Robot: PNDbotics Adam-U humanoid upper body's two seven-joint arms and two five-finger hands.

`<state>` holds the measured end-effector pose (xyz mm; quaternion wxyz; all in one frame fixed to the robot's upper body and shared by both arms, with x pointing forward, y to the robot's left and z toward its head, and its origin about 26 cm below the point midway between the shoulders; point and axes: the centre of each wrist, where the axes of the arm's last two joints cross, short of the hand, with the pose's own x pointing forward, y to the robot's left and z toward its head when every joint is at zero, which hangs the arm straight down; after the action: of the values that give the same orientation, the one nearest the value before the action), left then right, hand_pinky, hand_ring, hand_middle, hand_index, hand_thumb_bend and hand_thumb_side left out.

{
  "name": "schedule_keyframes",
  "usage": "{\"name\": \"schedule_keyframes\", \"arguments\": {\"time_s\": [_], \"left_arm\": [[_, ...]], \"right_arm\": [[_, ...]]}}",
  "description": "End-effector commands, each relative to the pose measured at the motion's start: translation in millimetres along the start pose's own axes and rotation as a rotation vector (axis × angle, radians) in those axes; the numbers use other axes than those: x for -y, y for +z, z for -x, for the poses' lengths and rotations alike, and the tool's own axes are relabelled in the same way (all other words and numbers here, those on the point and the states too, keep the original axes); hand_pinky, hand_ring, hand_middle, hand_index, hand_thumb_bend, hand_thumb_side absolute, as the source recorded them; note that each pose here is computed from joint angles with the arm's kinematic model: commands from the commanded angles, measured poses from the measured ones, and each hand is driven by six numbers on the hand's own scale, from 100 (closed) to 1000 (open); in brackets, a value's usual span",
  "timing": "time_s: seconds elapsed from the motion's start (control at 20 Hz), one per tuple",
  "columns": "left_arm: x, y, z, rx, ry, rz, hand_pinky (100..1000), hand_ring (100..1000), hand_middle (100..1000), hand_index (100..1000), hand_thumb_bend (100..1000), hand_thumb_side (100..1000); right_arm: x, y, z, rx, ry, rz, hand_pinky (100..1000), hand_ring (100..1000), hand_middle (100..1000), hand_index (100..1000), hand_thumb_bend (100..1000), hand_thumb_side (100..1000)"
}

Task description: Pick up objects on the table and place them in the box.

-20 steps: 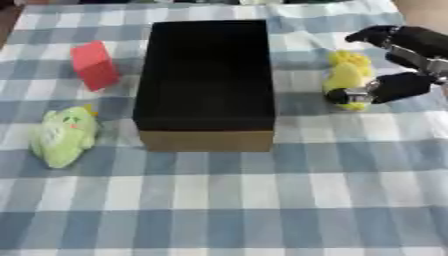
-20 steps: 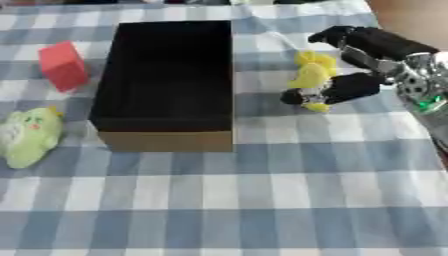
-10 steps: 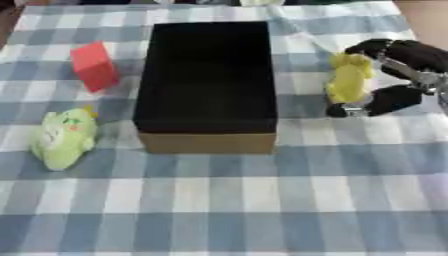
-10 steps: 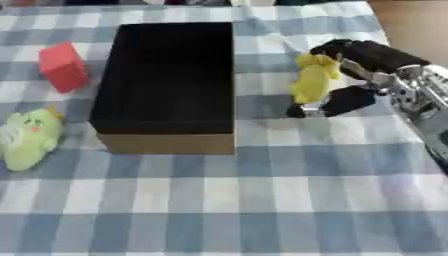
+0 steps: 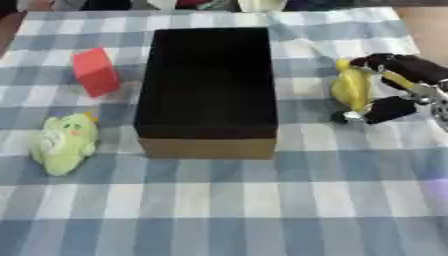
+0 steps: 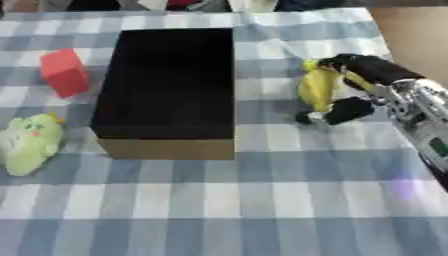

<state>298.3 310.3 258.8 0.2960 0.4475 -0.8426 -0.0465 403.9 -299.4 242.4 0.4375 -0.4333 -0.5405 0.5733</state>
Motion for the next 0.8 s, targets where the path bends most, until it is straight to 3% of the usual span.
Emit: {"name": "schedule_keyframes", "arguments": {"time_s": [0.05, 0.15, 0.3, 0.4, 0.45, 0.55, 0.6, 0.8], "left_arm": [[-6.0, -5.9, -5.1, 0.032, -0.002, -0.016, 722, 922, 847, 858, 149, 1000], [-6.1, -5.8, -4.9, 0.031, -0.001, -0.016, 722, 922, 846, 858, 148, 1000], [-6.3, -5.8, -4.7, 0.031, -0.001, -0.018, 723, 922, 845, 857, 146, 1000], [-6.3, -5.8, -4.7, 0.032, -0.001, -0.017, 723, 922, 845, 857, 145, 1000], [-6.2, -5.8, -4.8, 0.032, -0.001, -0.017, 724, 922, 844, 857, 143, 1000], [-6.3, -5.9, -4.9, 0.034, -0.001, -0.015, 724, 922, 844, 857, 142, 1000], [-6.3, -6.1, -5.0, 0.035, -0.001, -0.015, 724, 923, 844, 857, 140, 1000], [-6.4, -6.2, -5.0, 0.037, -0.001, -0.014, 724, 922, 842, 856, 137, 1000]], "right_arm": [[13.2, 2.7, 2.2, -0.001, 0.005, 0.037, 894, 915, 891, 947, 615, 655], [13.1, 3.4, 1.2, 0.003, -0.001, 0.044, 887, 909, 881, 922, 577, 655], [14.5, 5.5, -1.7, 0.014, -0.018, 0.06, 883, 905, 866, 902, 402, 672], [16.2, 6.9, -3.6, 0.019, -0.027, 0.072, 884, 907, 866, 900, 368, 676], [17.0, 7.5, -4.1, 0.018, -0.032, 0.078, 883, 905, 856, 888, 248, 668], [18.6, 8.5, -4.5, 0.013, -0.038, 0.091, 882, 902, 848, 880, 187, 638], [19.0, 8.9, -4.4, 0.009, -0.039, 0.096, 883, 903, 850, 880, 116, 595], [20.3, 10.0, -3.7, -0.001, -0.04, 0.111, 886, 902, 846, 876, 100, 524]]}}
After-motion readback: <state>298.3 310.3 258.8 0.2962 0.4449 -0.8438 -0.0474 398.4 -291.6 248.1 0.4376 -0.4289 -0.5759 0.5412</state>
